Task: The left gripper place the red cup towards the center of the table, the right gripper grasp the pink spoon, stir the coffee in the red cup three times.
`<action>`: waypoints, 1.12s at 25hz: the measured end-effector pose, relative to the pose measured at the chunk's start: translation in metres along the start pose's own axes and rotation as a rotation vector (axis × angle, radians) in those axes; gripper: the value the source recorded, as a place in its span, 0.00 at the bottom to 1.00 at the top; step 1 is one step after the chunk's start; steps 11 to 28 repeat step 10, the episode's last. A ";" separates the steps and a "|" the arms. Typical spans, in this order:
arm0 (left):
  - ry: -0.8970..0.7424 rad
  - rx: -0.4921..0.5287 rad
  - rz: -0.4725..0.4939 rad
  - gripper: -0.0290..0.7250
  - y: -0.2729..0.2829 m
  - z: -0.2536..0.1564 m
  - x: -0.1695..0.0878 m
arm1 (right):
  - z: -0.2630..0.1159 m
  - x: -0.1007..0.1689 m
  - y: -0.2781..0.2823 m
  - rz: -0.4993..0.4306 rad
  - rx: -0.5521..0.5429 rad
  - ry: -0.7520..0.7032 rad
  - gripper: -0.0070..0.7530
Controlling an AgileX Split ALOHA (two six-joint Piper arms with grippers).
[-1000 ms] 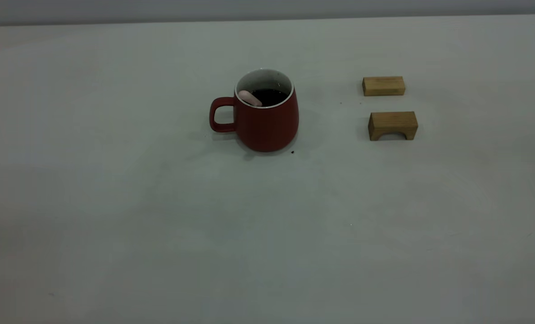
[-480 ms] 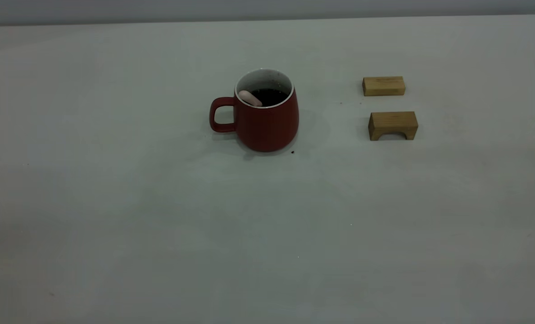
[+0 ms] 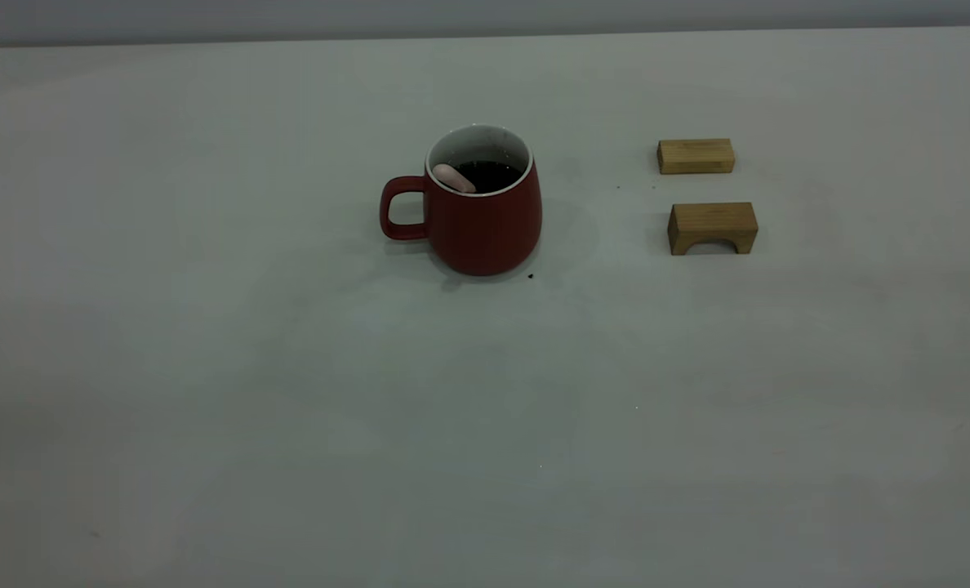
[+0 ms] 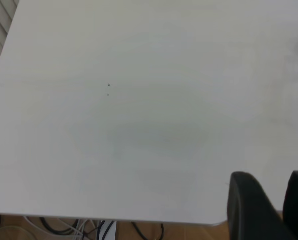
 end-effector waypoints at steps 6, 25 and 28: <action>0.000 0.000 0.000 0.36 0.000 0.000 0.000 | 0.000 0.000 0.000 0.000 0.001 0.000 0.31; 0.000 0.000 0.000 0.36 0.000 0.000 0.000 | 0.000 0.000 0.000 0.000 0.001 0.000 0.31; 0.000 0.000 0.000 0.36 0.000 0.000 0.000 | 0.000 0.000 0.000 0.000 0.001 0.000 0.31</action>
Point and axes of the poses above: a point on each arm's last joint axis where the gripper is mounted, y pointing back along that axis away from the gripper, x along the wrist's bending axis when the last joint is at zero, z = x × y, the point moved 8 cm from there along -y, pointing out along that axis toward the gripper, and after that the axes turned 10 degrees about -y, right-handed, at the moved point
